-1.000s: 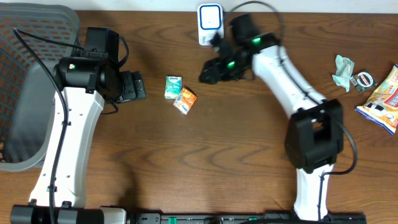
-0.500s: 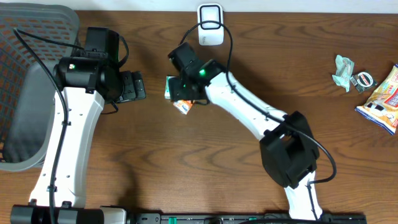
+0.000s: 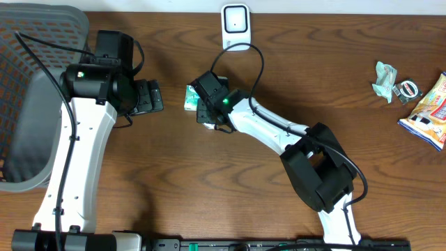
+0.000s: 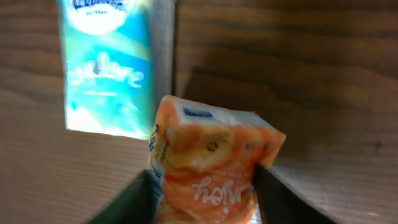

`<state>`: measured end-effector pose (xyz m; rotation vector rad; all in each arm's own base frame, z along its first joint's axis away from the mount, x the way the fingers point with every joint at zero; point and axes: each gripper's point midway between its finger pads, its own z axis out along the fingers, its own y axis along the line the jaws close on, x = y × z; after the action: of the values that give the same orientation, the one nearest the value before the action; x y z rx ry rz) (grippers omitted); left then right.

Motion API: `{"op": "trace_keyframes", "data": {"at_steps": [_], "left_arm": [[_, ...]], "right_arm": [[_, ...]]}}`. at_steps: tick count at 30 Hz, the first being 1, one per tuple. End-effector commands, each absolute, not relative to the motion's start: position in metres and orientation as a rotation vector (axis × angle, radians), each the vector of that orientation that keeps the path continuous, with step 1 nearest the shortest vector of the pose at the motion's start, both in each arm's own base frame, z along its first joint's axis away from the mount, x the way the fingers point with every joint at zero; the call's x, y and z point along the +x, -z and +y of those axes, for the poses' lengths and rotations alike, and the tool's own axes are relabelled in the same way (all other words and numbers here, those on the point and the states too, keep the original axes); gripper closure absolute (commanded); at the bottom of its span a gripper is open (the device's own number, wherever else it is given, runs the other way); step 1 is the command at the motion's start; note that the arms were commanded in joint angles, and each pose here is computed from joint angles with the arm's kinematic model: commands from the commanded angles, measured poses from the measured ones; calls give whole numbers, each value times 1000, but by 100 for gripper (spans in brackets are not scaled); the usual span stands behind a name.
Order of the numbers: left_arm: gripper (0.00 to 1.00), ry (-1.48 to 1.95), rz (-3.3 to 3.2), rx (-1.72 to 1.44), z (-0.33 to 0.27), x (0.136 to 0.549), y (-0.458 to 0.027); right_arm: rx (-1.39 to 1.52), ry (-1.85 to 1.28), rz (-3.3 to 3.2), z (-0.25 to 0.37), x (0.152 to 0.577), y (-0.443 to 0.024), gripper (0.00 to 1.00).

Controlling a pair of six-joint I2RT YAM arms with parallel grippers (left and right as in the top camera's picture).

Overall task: Scan the item barcode
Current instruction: 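Reach the right gripper to the orange snack pack and grasp it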

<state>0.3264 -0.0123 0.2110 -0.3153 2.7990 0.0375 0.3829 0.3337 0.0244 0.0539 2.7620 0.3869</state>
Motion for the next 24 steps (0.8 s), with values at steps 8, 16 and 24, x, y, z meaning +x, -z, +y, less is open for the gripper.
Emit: {"op": "trace_keyframes", "data": {"at_steps": [8,16,24], "left_arm": [[2,-57,2805,-306,-9,326,-210],[2,-57,2805,-306,-9,326,-210],[2,-57,2805,-306,-9,326,-210]], "right_arm": [[-9,-167,2758,261,401,-55,99],[-118,-517,2741,258,404,-108,99],[-343,-1079,2793,275,379,-102,99]]}}
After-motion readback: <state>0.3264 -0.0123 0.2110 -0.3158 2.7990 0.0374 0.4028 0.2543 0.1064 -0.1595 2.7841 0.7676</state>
